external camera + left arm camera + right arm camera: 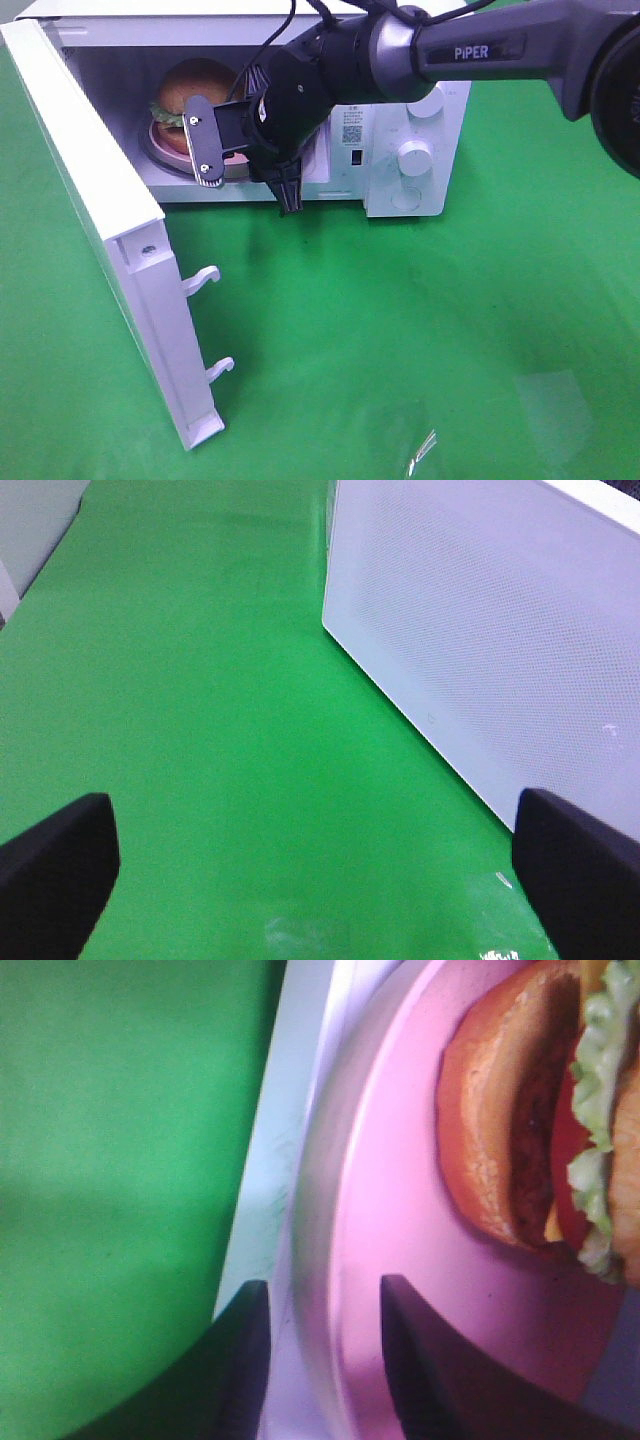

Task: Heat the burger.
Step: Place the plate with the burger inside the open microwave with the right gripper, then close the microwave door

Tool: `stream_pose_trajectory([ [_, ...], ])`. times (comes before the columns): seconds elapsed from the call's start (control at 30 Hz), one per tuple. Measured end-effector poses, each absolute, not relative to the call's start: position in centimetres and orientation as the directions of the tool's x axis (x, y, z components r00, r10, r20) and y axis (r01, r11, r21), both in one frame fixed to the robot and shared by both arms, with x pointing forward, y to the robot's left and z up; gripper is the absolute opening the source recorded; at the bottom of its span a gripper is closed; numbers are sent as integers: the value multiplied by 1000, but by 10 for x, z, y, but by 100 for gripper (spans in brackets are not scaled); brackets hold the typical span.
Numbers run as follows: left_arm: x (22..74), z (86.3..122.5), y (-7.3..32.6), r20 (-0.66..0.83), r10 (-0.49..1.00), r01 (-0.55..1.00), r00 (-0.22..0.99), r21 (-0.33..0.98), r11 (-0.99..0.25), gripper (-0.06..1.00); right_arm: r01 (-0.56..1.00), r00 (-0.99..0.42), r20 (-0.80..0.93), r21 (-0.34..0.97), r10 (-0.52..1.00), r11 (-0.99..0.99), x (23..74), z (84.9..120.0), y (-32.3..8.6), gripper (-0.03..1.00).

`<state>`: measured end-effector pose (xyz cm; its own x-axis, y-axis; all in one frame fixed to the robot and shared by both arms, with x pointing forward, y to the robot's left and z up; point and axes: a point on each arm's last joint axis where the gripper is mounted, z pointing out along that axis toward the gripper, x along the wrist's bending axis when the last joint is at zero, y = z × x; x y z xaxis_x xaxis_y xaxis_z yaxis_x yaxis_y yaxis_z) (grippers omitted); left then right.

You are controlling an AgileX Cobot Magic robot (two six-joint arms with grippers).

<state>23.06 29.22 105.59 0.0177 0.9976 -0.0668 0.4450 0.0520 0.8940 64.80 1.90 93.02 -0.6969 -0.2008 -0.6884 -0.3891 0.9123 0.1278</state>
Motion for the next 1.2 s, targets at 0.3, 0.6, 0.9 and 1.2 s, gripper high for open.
stream_pose_trajectory([
  [0.3,231,1056,292,-67,998,445,18,894,52,99,-395,-699,-685,126,-208,910,636,936,10,56],
  [0.6,231,1056,292,-67,998,445,18,894,52,99,-402,-699,-683,130,-212,907,618,947,-3,69],
  [0.9,231,1056,292,-67,998,445,18,894,52,99,-397,-709,-673,135,-210,908,596,959,-20,70],
  [1.2,231,1056,292,-67,998,445,18,894,52,99,-265,-758,-652,267,-28,926,576,985,-37,70],
])
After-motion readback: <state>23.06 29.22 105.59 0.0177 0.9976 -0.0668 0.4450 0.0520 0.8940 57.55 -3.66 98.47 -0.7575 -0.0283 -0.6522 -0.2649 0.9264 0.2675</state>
